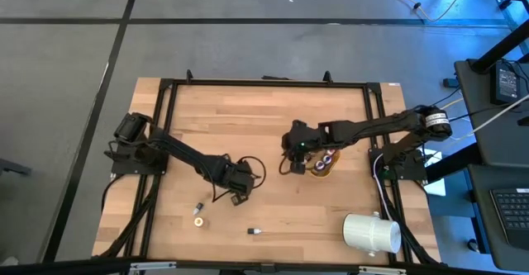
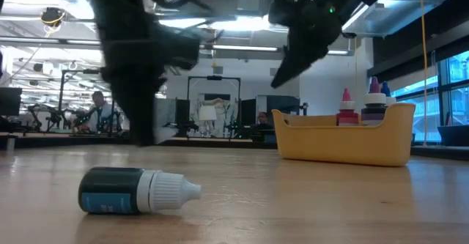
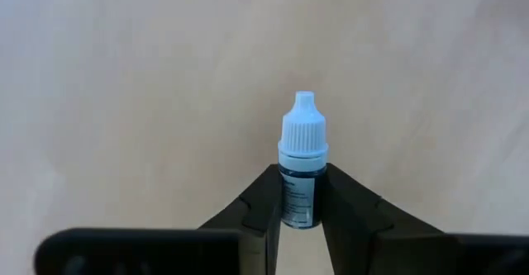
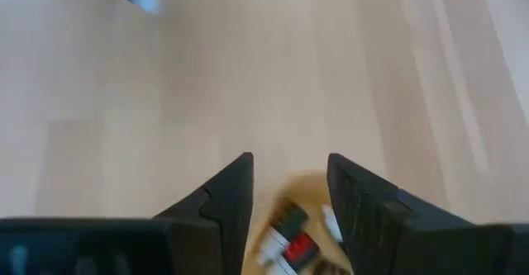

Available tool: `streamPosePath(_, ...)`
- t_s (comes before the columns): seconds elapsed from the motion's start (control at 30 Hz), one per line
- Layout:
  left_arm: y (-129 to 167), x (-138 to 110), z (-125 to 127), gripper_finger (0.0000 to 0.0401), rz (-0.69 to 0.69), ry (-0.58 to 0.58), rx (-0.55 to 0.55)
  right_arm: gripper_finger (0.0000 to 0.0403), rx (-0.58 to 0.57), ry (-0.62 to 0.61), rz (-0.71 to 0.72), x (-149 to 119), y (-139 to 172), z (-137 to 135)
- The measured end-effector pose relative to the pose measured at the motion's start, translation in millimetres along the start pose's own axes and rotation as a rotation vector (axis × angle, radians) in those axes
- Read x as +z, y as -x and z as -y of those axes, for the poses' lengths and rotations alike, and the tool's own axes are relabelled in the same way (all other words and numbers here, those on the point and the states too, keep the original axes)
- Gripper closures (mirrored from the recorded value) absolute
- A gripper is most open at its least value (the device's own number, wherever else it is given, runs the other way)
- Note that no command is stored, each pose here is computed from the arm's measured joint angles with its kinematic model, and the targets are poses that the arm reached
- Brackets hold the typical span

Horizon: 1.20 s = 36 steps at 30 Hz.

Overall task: Pick & Place food coloring
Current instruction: Put the top small blue food coloring bottle in the yellow bin

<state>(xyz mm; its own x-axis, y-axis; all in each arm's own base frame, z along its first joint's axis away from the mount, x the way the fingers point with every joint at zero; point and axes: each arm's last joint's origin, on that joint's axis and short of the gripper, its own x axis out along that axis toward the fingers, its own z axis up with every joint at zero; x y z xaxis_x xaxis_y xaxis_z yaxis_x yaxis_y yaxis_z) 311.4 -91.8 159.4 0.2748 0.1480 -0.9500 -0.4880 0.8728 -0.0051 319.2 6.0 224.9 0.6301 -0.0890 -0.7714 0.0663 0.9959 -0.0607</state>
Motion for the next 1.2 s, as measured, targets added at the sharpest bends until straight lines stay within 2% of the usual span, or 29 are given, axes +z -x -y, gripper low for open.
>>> streamPosePath(0.13,2,21,1,0.0335,0.146,-0.052,-0.042,0.0246,0.07,0.069,0.074,7,2,-14)
streamPosePath(0.27,4,39,5,0.0333,0.273,-0.115,-0.137,0.0246,0.144,0.146,0.113,9,4,-27)
streamPosePath(0.4,7,54,6,0.0332,0.361,-0.156,-0.232,0.0246,0.214,0.201,0.116,8,6,-38)
streamPosePath(0.53,9,65,5,0.0332,0.43,-0.173,-0.287,0.0246,0.236,0.22,0.119,7,7,-45)
streamPosePath(0.83,15,77,7,0.0331,0.531,-0.217,-0.383,0.0246,0.242,0.208,0.117,6,8,-48)
streamPosePath(1.2,16,83,3,0.0331,0.564,-0.232,-0.377,0.0247,0.242,0.146,0.04,0,7,-47)
